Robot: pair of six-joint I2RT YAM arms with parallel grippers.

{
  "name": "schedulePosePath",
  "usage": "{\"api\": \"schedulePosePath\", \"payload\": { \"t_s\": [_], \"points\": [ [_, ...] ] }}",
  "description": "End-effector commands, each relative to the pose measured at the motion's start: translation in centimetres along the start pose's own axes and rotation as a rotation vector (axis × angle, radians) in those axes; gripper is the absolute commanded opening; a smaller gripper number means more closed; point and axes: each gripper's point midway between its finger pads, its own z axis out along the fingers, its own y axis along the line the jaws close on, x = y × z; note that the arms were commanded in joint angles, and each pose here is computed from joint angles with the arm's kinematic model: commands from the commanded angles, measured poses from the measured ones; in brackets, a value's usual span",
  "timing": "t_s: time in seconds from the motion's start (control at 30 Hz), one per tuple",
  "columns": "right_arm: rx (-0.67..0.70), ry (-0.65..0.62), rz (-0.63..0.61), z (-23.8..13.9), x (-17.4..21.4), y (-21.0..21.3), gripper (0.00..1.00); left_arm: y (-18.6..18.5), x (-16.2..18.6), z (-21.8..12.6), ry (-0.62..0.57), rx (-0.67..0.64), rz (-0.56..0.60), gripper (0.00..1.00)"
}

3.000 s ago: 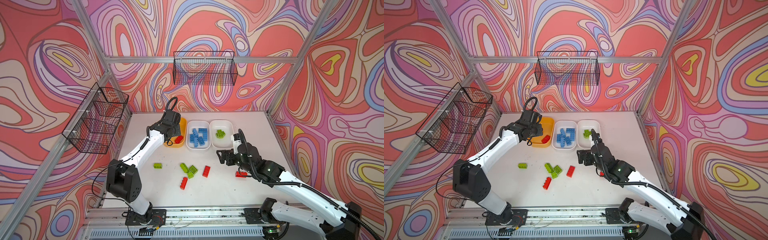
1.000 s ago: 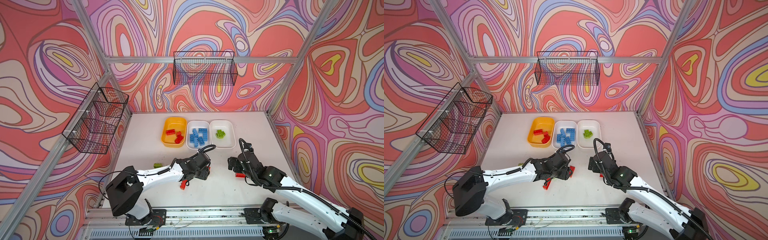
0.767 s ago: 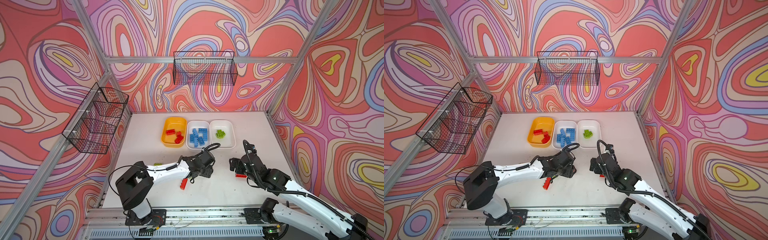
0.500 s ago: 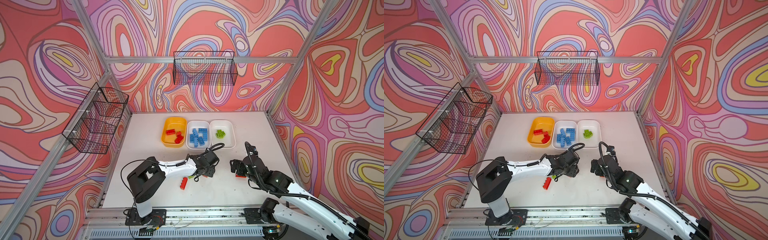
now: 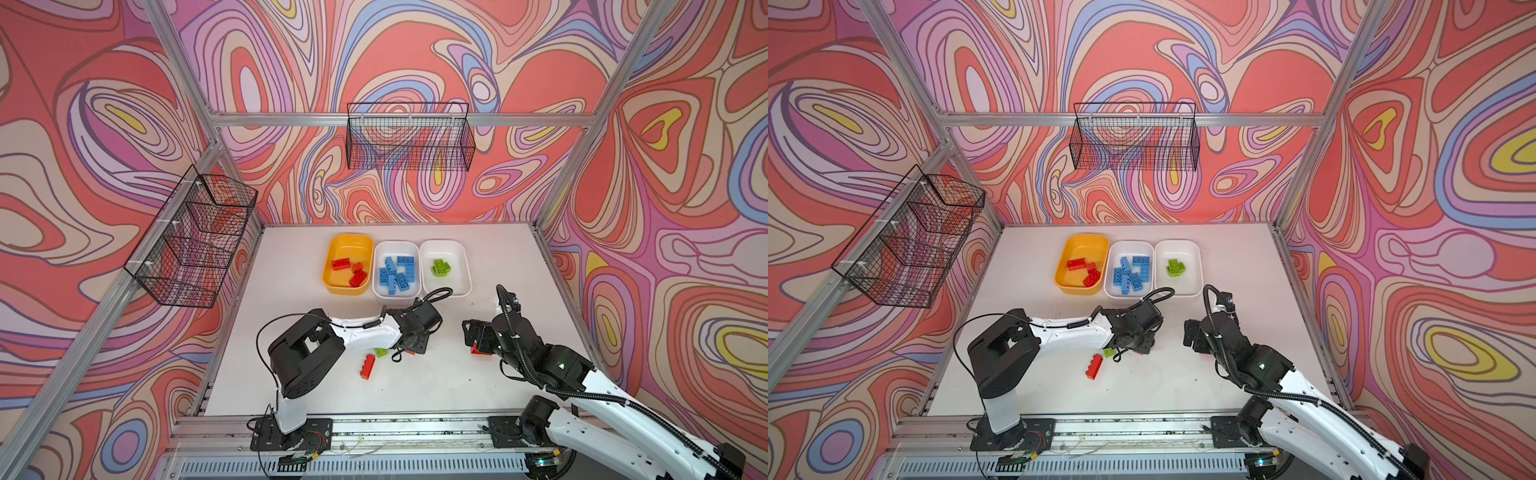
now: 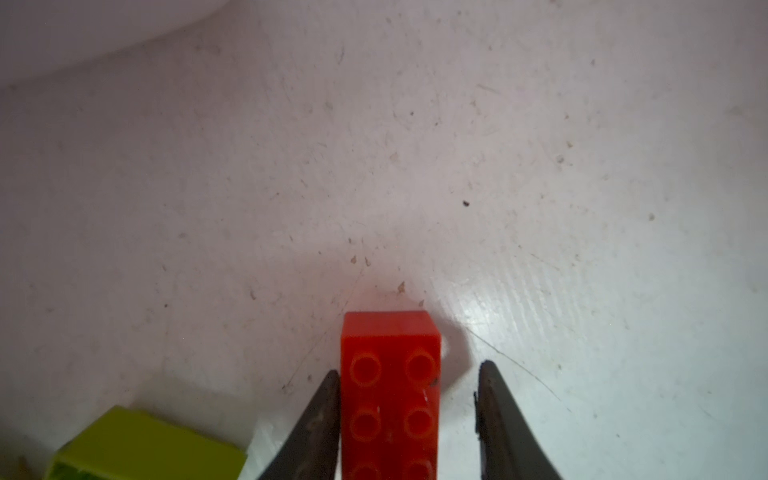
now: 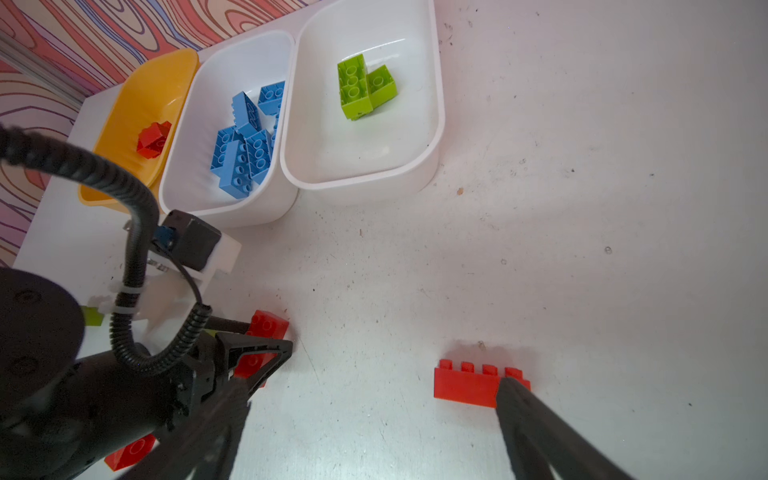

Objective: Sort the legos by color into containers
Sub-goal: 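Lower the left gripper onto a red brick among green bricks and grasp, then carry the red brick with the left gripper into the yellow tub and release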

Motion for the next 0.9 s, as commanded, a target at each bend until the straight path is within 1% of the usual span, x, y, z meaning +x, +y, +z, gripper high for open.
{"api": "schedulePosePath", "payload": {
  "t_s": [0.0,0.07,0.23,0.37,0.47,0.57,0.7,0.8,0.87],
  "points": [
    [-0.003,-0.011,0.004,-0.3,-0.5,0.1,0.98,1.3,1.2,0.2,0.039,-0.060,0.001,0.25],
    [-0.007,-0.010,0.005,-0.2,-0.5,0.2,0.98,1.6,1.0,-0.2,0.030,-0.075,0.006,0.18],
    [-0.018,-0.020,0.004,-0.2,-0.8,0.5,0.98,2.4,-0.9,-2.2,-0.010,-0.104,0.014,0.07],
    [-0.026,-0.034,0.005,-0.7,-1.3,0.7,0.98,3.7,-2.9,-3.6,-0.040,-0.117,-0.006,0.06],
    [-0.025,-0.049,0.004,-1.1,-1.8,0.7,0.98,5.4,-5.3,-5.3,-0.082,-0.131,-0.036,0.06],
    [-0.029,-0.060,-0.001,-1.4,-2.3,0.9,0.98,8.1,-8.5,-7.6,-0.143,-0.147,-0.094,0.05],
    [-0.032,-0.064,-0.016,-1.0,-2.8,1.5,0.98,12.9,-13.4,-10.7,-0.238,-0.181,-0.198,0.05],
    [-0.037,-0.058,-0.033,-0.3,-3.0,2.2,0.98,16.5,-16.5,-12.2,-0.287,-0.223,-0.269,0.06],
    [-0.036,-0.046,-0.048,0.4,-3.1,2.8,0.98,18.8,-18.1,-12.5,-0.299,-0.250,-0.312,0.06]
  ]
}}
